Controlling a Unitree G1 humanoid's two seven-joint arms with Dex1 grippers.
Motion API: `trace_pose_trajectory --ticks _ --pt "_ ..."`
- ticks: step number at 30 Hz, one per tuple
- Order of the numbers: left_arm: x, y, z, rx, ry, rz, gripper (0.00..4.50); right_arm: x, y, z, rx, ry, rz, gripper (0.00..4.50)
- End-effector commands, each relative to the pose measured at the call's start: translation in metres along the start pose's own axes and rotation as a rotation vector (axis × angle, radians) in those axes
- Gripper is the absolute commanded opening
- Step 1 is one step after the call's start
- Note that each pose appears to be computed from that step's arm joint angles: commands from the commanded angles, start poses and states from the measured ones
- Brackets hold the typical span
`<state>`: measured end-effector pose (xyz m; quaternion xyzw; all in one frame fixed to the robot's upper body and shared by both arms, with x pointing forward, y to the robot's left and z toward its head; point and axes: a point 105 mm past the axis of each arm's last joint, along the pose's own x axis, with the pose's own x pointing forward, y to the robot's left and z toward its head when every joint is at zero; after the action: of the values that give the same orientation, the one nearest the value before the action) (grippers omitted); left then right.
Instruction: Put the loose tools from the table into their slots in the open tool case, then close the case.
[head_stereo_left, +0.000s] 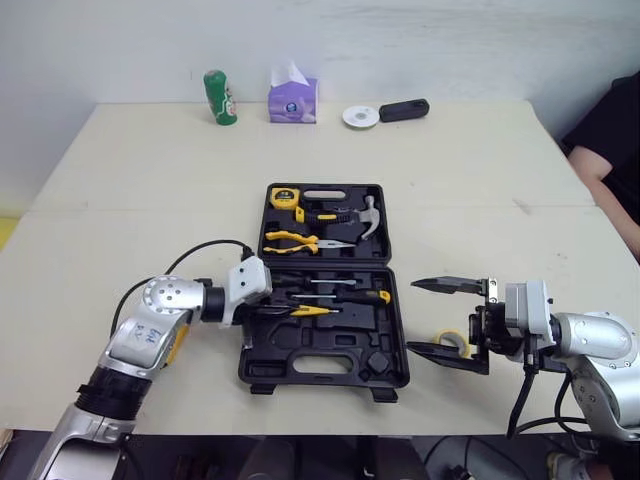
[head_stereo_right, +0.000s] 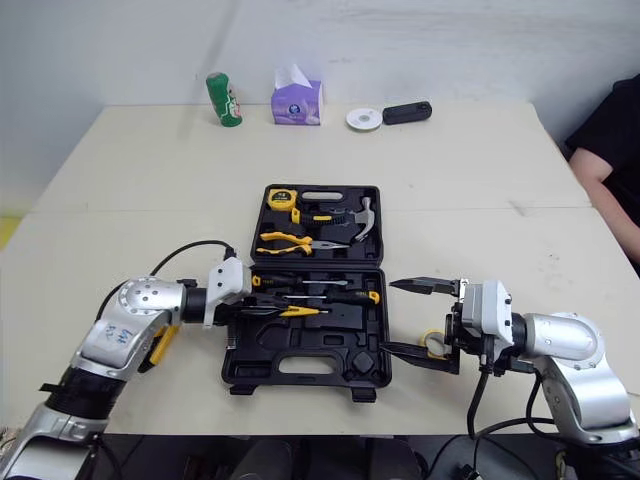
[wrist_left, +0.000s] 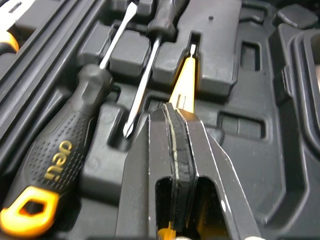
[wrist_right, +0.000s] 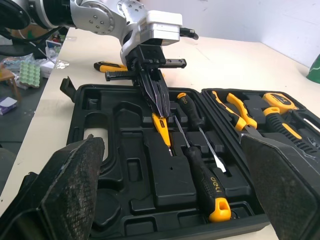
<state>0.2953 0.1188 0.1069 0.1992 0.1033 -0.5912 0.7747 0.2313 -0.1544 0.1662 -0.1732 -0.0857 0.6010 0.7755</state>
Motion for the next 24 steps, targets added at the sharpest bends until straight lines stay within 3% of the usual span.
trace_pose_trajectory --ticks 1,6,9,12,13,17,21,24 --pt "-0.002 -0.004 0.008 0.024 -0.107 0.000 0.02 -0.011 -0.008 0.006 -0.055 0.015 -0.050 4.50" --pt "-0.035 0.007 0.037 0.068 -0.253 0.084 0.02 -0.029 -0.017 0.005 -0.083 0.067 -0.111 4.50" --pt "-0.062 0.011 0.039 0.060 -0.251 0.157 0.99 -0.046 -0.024 0.003 -0.101 0.113 -0.158 4.50" --pt "-0.089 0.016 0.031 0.021 -0.226 0.251 2.31 -0.069 -0.032 0.002 -0.116 0.162 -0.216 4.50" --pt "-0.099 0.017 0.027 0.008 -0.211 0.286 2.90 -0.078 -0.035 0.001 -0.123 0.180 -0.240 4.50" --pt "-0.156 0.022 -0.009 -0.059 -0.104 0.502 4.48 -0.128 -0.045 -0.006 -0.136 0.273 -0.378 4.50" --pt "-0.211 0.019 -0.042 -0.146 -0.073 0.745 4.48 -0.176 -0.049 -0.010 -0.174 0.334 -0.539 4.50" --pt "-0.231 0.007 -0.064 -0.185 -0.036 0.835 4.48 -0.209 -0.053 -0.010 -0.206 0.325 -0.707 4.50"
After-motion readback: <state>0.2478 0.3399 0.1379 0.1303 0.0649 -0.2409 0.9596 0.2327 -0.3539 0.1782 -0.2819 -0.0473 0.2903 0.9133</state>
